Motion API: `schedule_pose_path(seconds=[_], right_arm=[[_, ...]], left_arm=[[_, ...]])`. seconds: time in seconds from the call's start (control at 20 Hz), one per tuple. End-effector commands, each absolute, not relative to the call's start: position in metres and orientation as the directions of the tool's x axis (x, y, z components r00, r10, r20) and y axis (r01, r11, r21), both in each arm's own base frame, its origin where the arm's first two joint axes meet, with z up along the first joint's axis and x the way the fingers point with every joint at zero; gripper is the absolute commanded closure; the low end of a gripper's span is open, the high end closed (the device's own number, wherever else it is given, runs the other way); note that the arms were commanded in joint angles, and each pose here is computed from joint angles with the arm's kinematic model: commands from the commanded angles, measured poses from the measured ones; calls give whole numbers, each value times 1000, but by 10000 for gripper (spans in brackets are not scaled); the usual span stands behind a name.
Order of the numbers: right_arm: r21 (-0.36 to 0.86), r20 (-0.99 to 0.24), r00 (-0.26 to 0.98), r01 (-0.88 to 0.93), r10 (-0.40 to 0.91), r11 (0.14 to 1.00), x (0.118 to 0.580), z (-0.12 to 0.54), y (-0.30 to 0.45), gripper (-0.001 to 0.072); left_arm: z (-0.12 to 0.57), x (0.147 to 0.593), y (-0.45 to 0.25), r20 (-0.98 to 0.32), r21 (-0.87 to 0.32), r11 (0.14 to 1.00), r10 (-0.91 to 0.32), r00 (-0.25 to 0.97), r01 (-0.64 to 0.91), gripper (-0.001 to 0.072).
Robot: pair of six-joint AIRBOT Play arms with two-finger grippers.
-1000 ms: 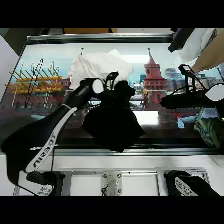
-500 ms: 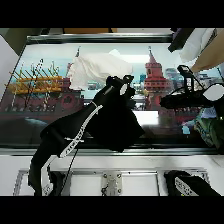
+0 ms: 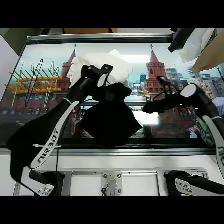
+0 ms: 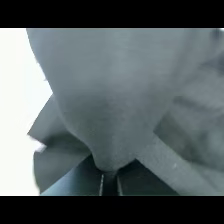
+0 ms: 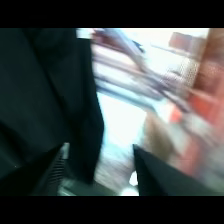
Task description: Fold the clothes and pants, and hang the long-sleeved shirts on hangers.
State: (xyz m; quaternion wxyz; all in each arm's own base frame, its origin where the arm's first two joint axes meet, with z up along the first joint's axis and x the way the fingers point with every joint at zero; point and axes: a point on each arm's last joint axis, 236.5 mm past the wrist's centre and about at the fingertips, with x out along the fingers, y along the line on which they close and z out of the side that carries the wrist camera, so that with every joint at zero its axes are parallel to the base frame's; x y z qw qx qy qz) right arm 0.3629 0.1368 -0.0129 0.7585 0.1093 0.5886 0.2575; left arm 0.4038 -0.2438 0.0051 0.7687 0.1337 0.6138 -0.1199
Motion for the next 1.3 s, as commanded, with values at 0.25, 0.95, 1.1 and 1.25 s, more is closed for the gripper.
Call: schedule_pose_path(seconds=[0.25,0.95,1.1,1.25], right_arm=[[643,-719,-5,-381,695,664,367,-68,258,149],[313,-451,589,-599,670,737,402,291,145,687],[151,-273,737,-602,619,784,352,387,129,688],[113,-207,797,-557,568,823,329,416,122,688]], left_arm=[[0,375,-204,-980,-17,953,-76,182,303,691],[364,369,-141,-461,-146,948,-319,828,284,691],[446,321,-145,-230,-157,914,-402,886,374,692],[452,310,-155,-212,-156,898,-437,874,411,691]])
